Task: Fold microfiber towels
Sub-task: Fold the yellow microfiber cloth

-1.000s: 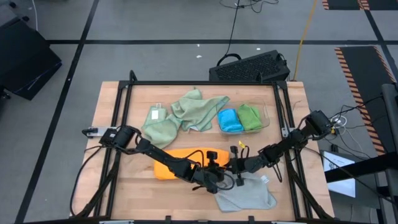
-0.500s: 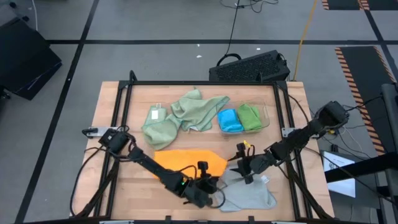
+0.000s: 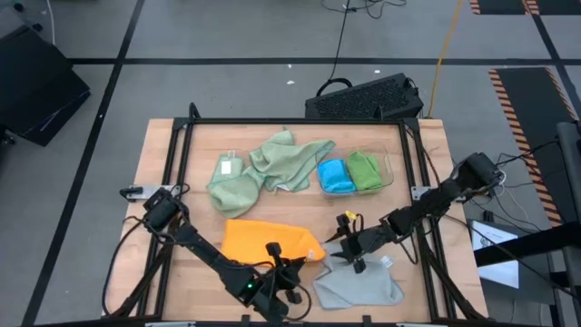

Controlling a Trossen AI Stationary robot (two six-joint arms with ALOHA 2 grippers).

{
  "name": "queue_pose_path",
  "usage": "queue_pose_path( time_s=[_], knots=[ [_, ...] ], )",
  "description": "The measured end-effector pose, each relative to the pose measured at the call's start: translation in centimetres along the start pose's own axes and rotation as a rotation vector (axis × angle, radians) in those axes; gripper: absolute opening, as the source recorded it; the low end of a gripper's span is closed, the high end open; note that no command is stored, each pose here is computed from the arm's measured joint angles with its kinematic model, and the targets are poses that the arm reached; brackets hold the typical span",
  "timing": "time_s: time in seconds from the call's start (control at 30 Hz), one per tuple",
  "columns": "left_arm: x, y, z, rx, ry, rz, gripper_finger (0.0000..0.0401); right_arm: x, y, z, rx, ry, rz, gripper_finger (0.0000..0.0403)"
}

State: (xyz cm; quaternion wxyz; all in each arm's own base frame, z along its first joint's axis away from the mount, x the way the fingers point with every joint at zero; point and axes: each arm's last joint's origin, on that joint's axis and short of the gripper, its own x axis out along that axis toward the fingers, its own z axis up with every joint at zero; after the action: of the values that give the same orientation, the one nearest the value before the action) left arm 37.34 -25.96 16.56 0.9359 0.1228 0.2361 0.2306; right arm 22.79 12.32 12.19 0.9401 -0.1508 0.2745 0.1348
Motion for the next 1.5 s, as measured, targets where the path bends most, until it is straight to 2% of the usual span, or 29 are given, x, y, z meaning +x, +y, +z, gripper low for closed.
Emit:
queue_pose_path(
  time_s=[0.17, 0.33, 0.47, 0.63, 0.8, 1.17, 1.27, 1.37, 1.5],
  knots=[
    [-0.3, 0.0, 0.0, -0.047, -0.033, 0.056, 0.0004, 1.6, 1.4, 0.4, -0.071, 0.003, 0.018, 0.0209],
    [-1.1, -0.1, -0.1, -0.068, -0.080, 0.128, 0.0007, 2.6, 1.9, 0.6, -0.076, 0.025, -0.091, 0.0228],
    [-1.3, -0.2, -0.2, -0.103, -0.093, 0.138, 0.0004, 2.9, 1.9, 0.6, -0.083, 0.011, -0.138, 0.0225],
    [-1.9, -0.3, -0.2, -0.133, -0.139, 0.190, 0.0004, 3.5, 2.1, 0.5, -0.104, -0.017, -0.142, 0.0189],
    [-2.6, -0.5, -0.3, -0.149, -0.173, 0.214, 0.0004, 3.3, 1.9, 1.1, -0.076, -0.064, -0.201, 0.0144],
    [-3.8, -0.9, -0.6, -0.208, -0.219, 0.230, 0.0005, 2.5, 2.1, 2.3, -0.104, -0.139, -0.187, 0.0050],
    [-4.1, -1.0, -0.7, -0.214, -0.230, 0.234, 0.0003, 2.3, 2.5, 2.6, -0.130, -0.173, -0.130, 0.0025],
    [-4.4, -1.1, -0.7, -0.219, -0.237, 0.235, 0.0005, 2.2, 2.7, 2.9, -0.123, -0.201, -0.107, 0.0029],
    [-4.4, -1.1, -0.7, -0.223, -0.238, 0.233, 0.0003, 2.1, 2.9, 3.1, -0.137, -0.219, -0.105, 0.0078]
  ],
)
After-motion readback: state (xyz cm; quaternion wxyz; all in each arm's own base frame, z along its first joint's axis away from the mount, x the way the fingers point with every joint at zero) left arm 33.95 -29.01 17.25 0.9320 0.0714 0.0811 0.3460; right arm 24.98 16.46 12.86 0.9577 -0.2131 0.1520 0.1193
